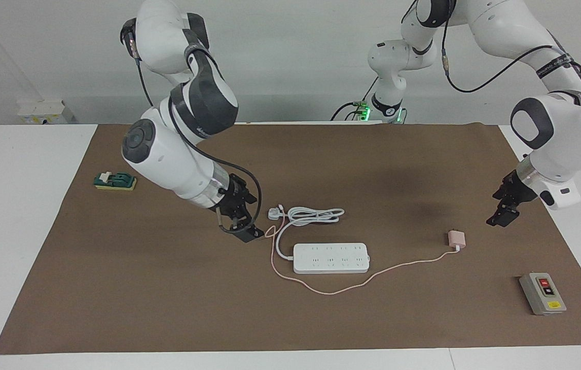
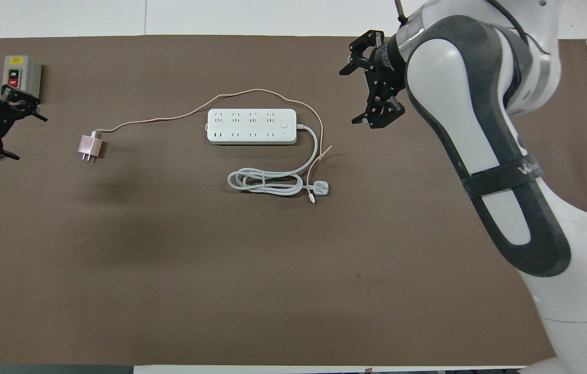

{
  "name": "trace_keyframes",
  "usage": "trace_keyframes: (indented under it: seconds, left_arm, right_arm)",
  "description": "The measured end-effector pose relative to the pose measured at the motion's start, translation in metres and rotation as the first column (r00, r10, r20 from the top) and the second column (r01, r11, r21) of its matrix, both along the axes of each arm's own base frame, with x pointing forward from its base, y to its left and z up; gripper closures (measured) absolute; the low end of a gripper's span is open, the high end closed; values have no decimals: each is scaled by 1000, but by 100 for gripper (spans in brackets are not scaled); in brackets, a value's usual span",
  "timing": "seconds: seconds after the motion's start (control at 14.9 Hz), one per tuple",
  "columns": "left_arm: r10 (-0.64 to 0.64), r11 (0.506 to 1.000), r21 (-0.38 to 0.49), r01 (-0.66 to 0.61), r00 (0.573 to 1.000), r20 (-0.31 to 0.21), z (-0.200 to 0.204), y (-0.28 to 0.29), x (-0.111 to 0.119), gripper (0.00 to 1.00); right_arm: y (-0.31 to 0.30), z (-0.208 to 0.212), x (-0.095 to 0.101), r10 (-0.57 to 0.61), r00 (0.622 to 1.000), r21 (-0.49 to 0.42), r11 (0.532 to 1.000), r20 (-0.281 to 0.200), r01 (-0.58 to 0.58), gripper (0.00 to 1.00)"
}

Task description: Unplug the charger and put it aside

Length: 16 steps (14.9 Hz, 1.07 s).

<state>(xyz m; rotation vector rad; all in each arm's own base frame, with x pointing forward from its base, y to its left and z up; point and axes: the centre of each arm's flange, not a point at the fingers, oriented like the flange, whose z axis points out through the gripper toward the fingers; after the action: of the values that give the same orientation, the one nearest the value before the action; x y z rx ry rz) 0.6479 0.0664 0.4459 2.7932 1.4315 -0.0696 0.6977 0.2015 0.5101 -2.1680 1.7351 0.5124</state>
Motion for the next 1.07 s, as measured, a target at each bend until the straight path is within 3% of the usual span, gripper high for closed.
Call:
trace_keyframes:
  seconds: [0.4, 0.8, 0.87, 0.94, 1.07]
  left_arm:
    - [-230, 973, -8, 230, 973, 7, 37, 2, -4, 0]
    - [-531, 848, -12, 531, 847, -16, 115, 12, -46, 0]
    - [-565, 825, -23, 565, 825, -20, 126, 13, -56, 0]
    - [-621, 784, -39, 620, 784, -25, 143, 11, -70, 0]
    - [-667, 745, -53, 665, 744, -29, 151, 4, -78, 0]
  right_arm:
    - [-66, 49, -20, 174, 983, -46, 984, 53, -172, 0]
    - [-116, 75, -40, 464, 880, -147, 882, 101, -448, 0]
    - [-126, 80, -43, 517, 849, -166, 852, 113, -497, 0]
    - [-142, 94, -51, 624, 770, -212, 777, 133, -593, 0]
    - [-158, 112, -63, 763, 630, -291, 641, 144, -710, 0]
